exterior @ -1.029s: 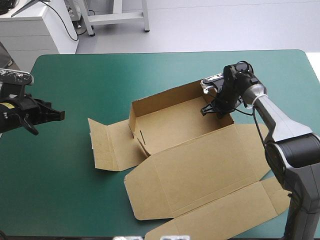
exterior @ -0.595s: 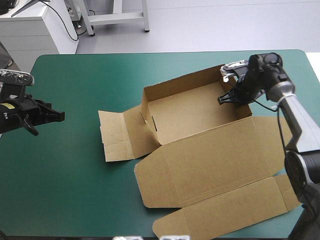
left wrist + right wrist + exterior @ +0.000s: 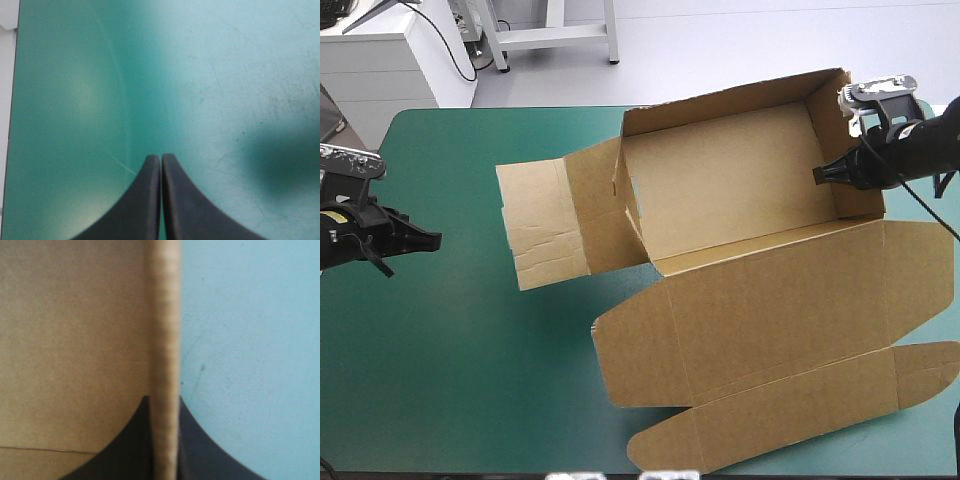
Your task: Fold the box
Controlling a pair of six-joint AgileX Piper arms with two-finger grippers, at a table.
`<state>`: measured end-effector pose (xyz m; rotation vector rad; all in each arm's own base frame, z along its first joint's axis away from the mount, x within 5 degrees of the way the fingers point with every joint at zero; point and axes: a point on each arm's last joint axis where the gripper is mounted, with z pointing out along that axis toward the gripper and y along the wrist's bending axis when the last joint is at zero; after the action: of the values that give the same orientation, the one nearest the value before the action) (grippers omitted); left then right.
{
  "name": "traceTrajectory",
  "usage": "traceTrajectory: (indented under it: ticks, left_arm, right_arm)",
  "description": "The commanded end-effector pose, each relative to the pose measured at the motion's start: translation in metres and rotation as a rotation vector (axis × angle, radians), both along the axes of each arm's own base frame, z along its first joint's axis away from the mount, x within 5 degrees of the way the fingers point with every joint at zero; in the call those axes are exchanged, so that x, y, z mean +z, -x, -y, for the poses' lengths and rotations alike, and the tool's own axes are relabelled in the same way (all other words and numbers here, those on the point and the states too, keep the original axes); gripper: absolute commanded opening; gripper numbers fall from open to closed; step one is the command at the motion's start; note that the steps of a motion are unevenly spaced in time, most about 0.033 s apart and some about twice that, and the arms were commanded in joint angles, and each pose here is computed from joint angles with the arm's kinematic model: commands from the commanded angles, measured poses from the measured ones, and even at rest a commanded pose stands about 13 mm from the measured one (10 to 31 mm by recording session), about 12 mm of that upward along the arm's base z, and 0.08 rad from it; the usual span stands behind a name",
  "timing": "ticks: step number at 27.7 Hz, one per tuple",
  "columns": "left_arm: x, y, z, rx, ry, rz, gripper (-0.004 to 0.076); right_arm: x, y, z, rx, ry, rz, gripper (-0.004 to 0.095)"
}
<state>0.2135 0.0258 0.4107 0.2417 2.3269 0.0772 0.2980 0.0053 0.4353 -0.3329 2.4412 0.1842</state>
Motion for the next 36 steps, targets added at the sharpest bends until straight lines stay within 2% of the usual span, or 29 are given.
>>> traceTrajectory:
  ticks: [1, 6, 9, 14, 19, 26, 33, 36]
  left_arm:
    - [0.005, -0.001, 0.000, 0.015, 0.004, 0.065, -0.0008]
    - [-0.026, -0.015, -0.011, 0.060, -0.062, 0.012, -0.0008]
    - [-0.051, -0.028, -0.013, 0.105, -0.026, 0.029, -0.0008]
    - [-0.088, -0.044, -0.012, 0.131, 0.065, 0.017, -0.0008]
    - [-0.118, -0.059, -0.005, 0.155, 0.242, -0.023, -0.0008]
    - [-0.134, -0.075, 0.016, 0.011, 0.489, -0.074, -0.0008]
    - [-0.138, -0.082, 0.049, -0.283, 0.683, -0.076, -0.0008]
    - [-0.137, -0.083, 0.063, -0.358, 0.730, -0.075, -0.0008]
  right_arm:
    - [0.028, 0.024, -0.002, 0.006, -0.028, 0.101, -0.0021]
    - [0.034, 0.032, -0.003, 0.006, -0.026, 0.124, -0.0021]
    - [0.036, 0.033, -0.003, 0.008, -0.030, 0.128, -0.0021]
    - [0.036, 0.034, -0.004, 0.011, -0.038, 0.131, -0.0021]
    - [0.037, 0.034, -0.006, 0.024, -0.053, 0.135, -0.0021]
    - [0.038, 0.035, -0.008, 0.037, -0.069, 0.138, -0.0021]
    - [0.038, 0.035, -0.008, 0.039, -0.077, 0.139, -0.0021]
    - [0.038, 0.035, -0.009, 0.044, -0.087, 0.140, -0.0021]
